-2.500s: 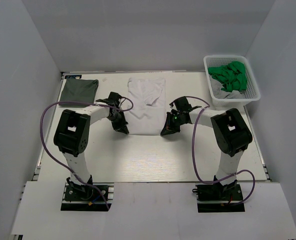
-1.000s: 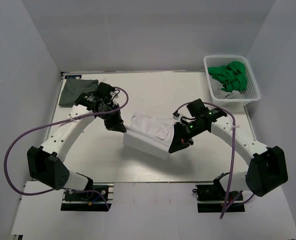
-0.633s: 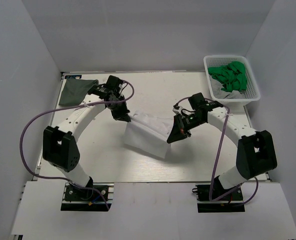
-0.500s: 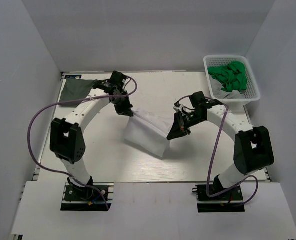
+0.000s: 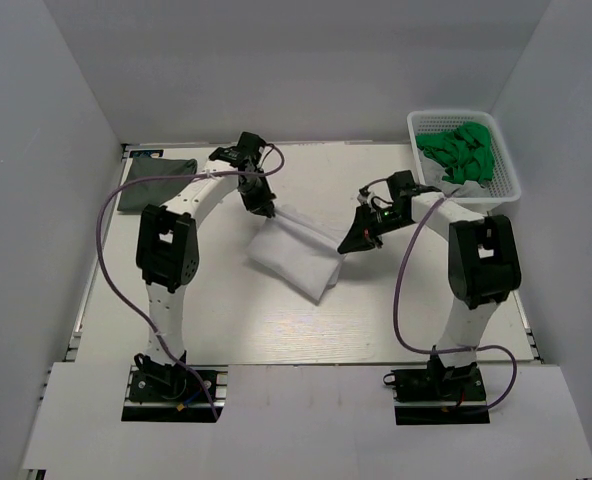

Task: Fold and stack the t-shirts
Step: Fold the long partially folded tshirt into a neat square, then smooth out wrinkles on the folded tshirt

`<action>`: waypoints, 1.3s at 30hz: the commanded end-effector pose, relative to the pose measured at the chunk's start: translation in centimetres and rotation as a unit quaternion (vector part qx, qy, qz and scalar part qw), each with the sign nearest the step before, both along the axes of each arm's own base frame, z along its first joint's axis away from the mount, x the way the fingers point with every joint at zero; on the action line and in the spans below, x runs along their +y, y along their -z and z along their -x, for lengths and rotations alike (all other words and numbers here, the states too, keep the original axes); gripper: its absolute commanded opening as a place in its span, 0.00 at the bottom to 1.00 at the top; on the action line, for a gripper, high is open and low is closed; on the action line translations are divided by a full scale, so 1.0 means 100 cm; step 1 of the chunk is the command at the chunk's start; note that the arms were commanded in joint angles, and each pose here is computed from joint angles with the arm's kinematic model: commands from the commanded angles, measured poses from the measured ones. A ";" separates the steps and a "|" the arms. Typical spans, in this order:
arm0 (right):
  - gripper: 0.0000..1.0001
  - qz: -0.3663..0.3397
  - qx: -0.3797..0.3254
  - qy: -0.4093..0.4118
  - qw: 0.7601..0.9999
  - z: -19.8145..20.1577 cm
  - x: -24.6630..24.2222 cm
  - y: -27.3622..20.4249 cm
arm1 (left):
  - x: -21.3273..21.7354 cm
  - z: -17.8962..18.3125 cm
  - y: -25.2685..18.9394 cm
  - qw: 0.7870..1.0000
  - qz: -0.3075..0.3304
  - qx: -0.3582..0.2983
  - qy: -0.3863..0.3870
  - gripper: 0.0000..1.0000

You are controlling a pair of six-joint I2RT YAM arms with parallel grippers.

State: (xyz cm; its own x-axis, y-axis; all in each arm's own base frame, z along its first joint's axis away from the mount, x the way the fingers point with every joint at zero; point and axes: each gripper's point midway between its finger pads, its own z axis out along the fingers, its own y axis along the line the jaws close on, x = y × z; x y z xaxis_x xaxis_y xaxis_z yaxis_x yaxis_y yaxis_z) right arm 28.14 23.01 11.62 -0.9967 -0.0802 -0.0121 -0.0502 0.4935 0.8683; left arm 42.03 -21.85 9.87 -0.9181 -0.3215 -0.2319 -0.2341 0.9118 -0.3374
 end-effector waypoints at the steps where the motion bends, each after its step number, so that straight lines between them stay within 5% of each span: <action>1: 0.10 -0.002 -0.044 0.022 0.999 -0.050 -0.003 -0.001 | 0.009 -0.050 -0.017 0.997 0.002 -0.074 -0.029 0.29; 3: 0.38 0.014 -0.048 0.036 0.998 -0.068 -0.007 0.006 | 0.006 -0.060 -0.014 0.997 0.014 -0.075 -0.028 0.70; 4: 0.55 0.033 -0.038 0.053 0.997 -0.080 -0.015 0.018 | 0.000 -0.072 -0.018 0.995 0.022 -0.091 -0.019 0.99; 5: 0.90 0.030 -0.051 0.055 0.997 -0.096 -0.014 0.010 | -0.001 -0.075 -0.019 0.996 0.022 -0.089 -0.018 1.00; 12: 0.90 0.119 -0.120 0.097 0.981 -0.116 -0.036 -0.017 | -0.006 -0.075 -0.076 0.986 0.031 -0.162 0.012 1.00; 15: 0.90 0.130 -0.129 0.105 0.978 -0.096 -0.033 -0.021 | -0.016 -0.048 -0.059 0.987 0.045 -0.150 0.040 1.00; 20: 0.90 0.080 -0.130 0.089 0.984 -0.069 -0.004 -0.023 | -0.041 -0.022 -0.069 0.974 0.117 -0.173 0.088 1.00; 29: 0.90 0.057 -0.106 0.071 0.990 -0.075 0.032 0.014 | -0.041 0.001 0.029 0.991 0.066 -0.072 0.088 1.00; 35: 0.90 0.112 -0.071 0.083 0.988 -0.067 0.018 0.063 | -0.022 0.059 0.077 0.996 0.051 0.006 0.071 1.00; 39: 0.90 0.127 -0.065 0.069 0.987 -0.050 0.011 0.078 | -0.024 0.102 0.071 0.993 0.068 0.034 0.086 1.00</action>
State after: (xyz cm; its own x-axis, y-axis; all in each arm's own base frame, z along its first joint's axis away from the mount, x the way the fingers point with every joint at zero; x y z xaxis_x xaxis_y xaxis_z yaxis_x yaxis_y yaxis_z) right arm 33.41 24.69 4.82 -0.9928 0.0526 -0.1074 -0.0436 0.6773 0.7344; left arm 36.96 -24.87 4.23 -0.9436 -0.2137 -0.2530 -0.0639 0.8670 -0.4941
